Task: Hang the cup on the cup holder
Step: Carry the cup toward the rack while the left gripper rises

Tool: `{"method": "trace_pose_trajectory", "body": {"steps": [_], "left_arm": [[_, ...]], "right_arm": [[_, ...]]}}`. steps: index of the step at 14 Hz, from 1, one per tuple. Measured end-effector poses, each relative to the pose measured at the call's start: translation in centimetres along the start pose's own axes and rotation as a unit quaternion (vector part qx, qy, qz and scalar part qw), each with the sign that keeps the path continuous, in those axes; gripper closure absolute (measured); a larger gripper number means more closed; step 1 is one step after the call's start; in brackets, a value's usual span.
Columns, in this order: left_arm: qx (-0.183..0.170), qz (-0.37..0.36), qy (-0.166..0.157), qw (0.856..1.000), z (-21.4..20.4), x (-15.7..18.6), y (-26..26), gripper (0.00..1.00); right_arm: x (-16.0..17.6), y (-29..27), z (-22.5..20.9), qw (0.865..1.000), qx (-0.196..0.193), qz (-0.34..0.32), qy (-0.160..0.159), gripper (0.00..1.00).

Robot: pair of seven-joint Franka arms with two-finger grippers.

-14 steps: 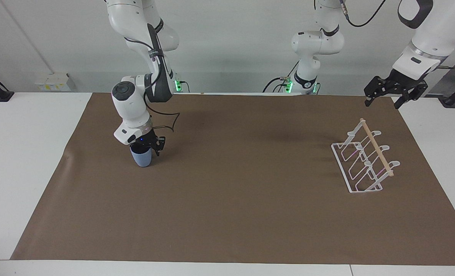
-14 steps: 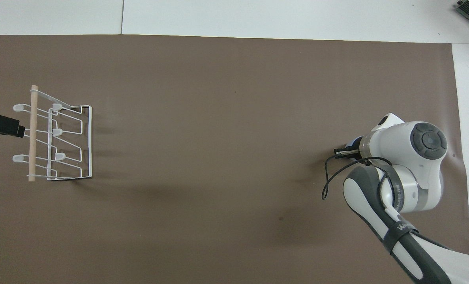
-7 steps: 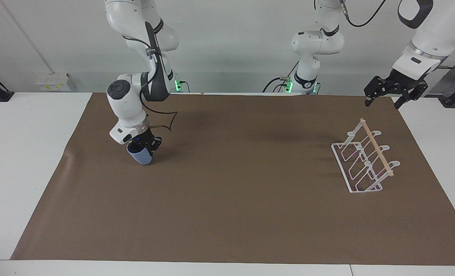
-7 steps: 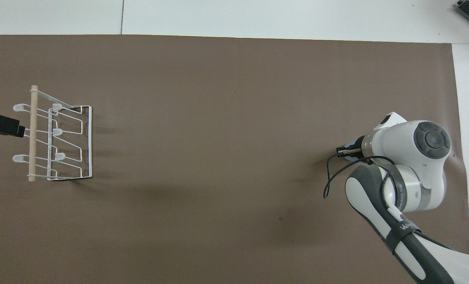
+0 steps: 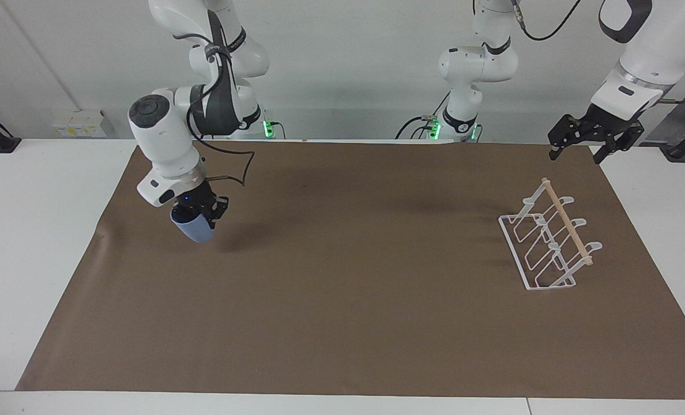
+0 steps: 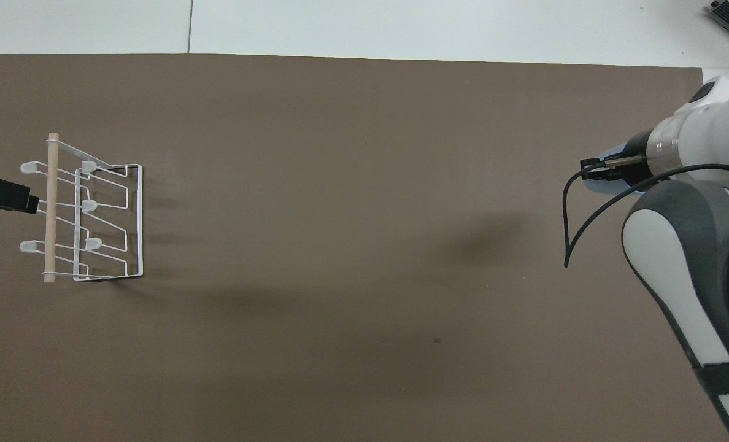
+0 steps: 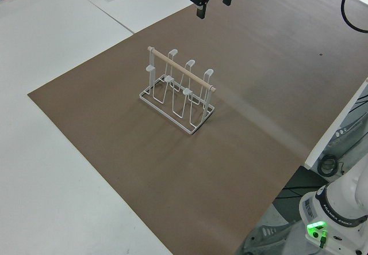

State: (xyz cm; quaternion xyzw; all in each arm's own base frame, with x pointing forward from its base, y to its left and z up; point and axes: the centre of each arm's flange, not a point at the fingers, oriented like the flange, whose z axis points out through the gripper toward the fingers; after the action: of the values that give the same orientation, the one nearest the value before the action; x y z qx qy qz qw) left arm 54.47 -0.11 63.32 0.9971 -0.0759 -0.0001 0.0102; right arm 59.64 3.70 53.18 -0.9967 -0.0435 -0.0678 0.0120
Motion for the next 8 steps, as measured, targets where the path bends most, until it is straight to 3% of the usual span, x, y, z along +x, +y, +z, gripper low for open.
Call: {"method": "trace_pose_trajectory", "body": {"steps": [5,8], "left_arm": [[0.0,0.0,0.0,1.0,0.0,0.0,0.0,0.0],[0.0,0.0,0.0,1.0,0.0,0.0,0.0,0.0]], "right_arm": [[-0.5,-1.1,-3.0,0.998,0.02,-0.048,-0.029,0.95],[-1.8,-2.4,-3.8,0.991,0.102,-0.063,-0.059,0.95]]}}
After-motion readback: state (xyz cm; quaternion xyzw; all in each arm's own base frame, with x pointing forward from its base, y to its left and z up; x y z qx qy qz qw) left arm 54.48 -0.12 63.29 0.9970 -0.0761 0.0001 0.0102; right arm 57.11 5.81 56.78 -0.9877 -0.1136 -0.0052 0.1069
